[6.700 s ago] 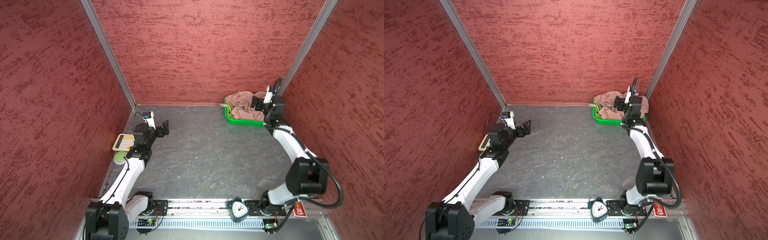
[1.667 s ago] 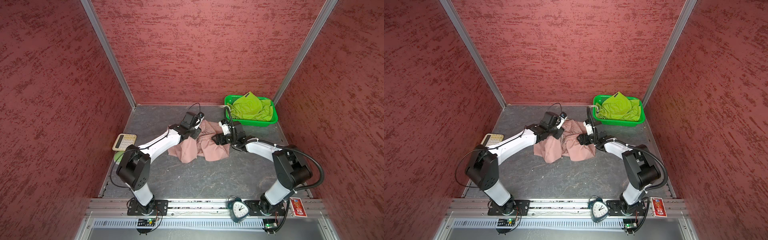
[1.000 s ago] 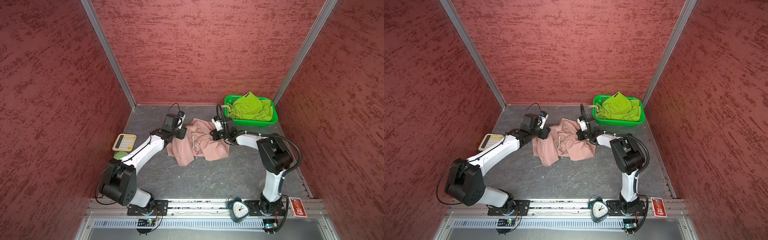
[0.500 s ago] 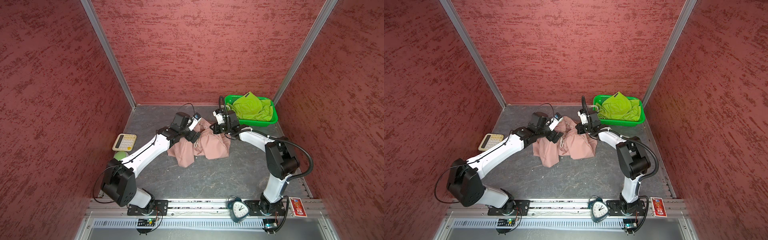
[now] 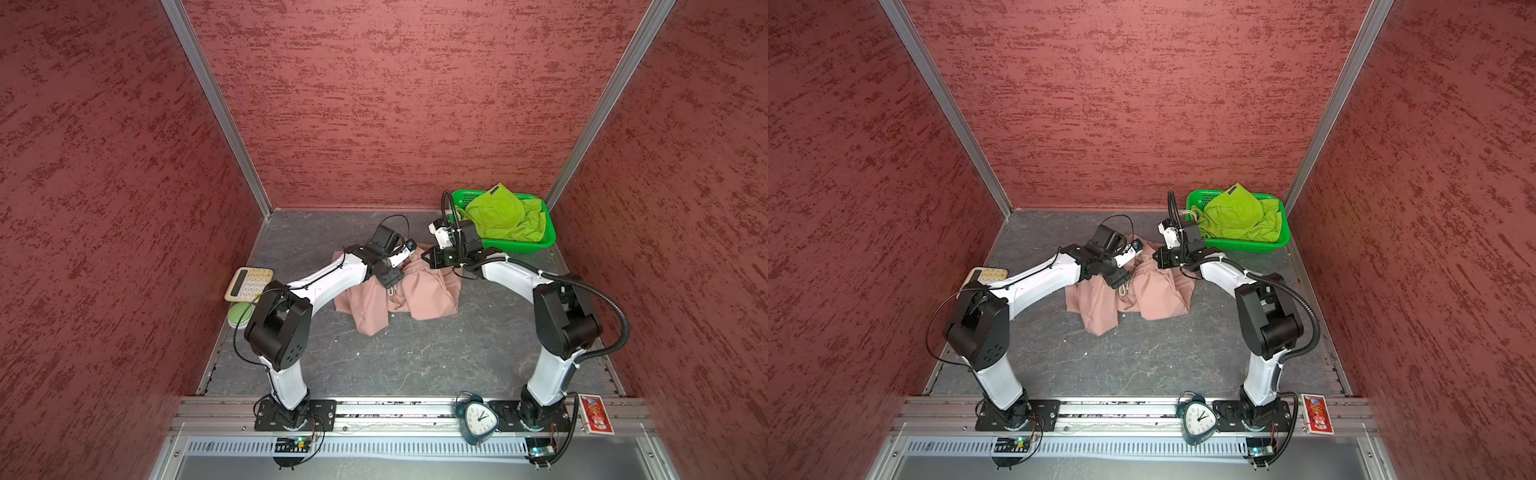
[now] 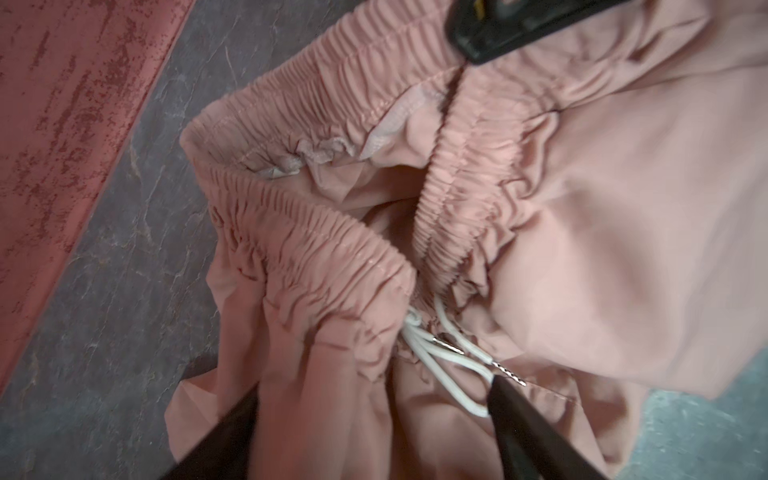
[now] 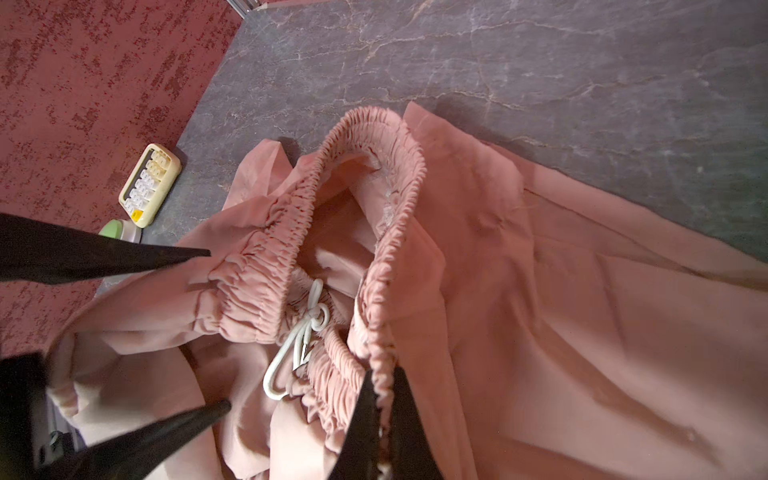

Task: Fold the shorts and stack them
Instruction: 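Grasp the waistband ends with the left and right grippers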

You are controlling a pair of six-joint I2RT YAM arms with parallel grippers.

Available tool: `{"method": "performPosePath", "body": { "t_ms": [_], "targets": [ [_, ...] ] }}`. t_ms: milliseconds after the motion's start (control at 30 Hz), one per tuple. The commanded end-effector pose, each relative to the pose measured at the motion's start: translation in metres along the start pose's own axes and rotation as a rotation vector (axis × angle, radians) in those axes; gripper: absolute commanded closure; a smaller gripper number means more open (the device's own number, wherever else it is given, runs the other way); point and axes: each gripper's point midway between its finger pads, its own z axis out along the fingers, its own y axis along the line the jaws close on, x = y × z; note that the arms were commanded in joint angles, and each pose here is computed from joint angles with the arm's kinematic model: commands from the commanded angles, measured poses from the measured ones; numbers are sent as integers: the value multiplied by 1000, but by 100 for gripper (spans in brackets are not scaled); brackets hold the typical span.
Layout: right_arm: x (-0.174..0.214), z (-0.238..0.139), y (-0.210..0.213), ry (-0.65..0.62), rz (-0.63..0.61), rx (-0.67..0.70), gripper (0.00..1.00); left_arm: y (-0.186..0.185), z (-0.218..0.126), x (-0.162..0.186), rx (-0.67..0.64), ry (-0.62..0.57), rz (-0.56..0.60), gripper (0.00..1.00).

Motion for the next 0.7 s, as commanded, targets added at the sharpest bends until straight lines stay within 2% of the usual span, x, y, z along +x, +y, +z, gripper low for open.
{"method": "performPosePath", "body": {
  "t_ms": [0, 67, 167, 300, 333, 400, 433, 567, 667],
  "targets": [
    [-11, -21, 16, -32, -15, -48, 100, 37, 6, -11, -170, -32, 12, 97],
    [-5, -28, 19, -24, -7, -61, 100, 56, 3, -10, -248, -41, -13, 100],
    [11, -42, 14, 1, 31, -39, 100, 76, -20, -9, -276, -77, -106, 100],
    [46, -62, -11, 69, 130, 80, 95, 82, -69, -5, -214, -173, -298, 100],
    [57, -67, -20, 94, 146, 137, 88, 76, -81, -4, -161, -206, -344, 100],
    [74, -77, -37, 132, 158, 251, 63, 59, -95, 1, -54, -245, -407, 100],
    [79, -81, -44, 143, 150, 295, 57, 50, -99, 3, -11, -258, -423, 100],
    [70, -89, -52, 127, 84, 364, 40, 36, -99, 20, 40, -257, -480, 98],
    [53, -79, -37, 93, 14, 287, 33, 37, -93, 30, 44, -238, -517, 93]
  ]
}}
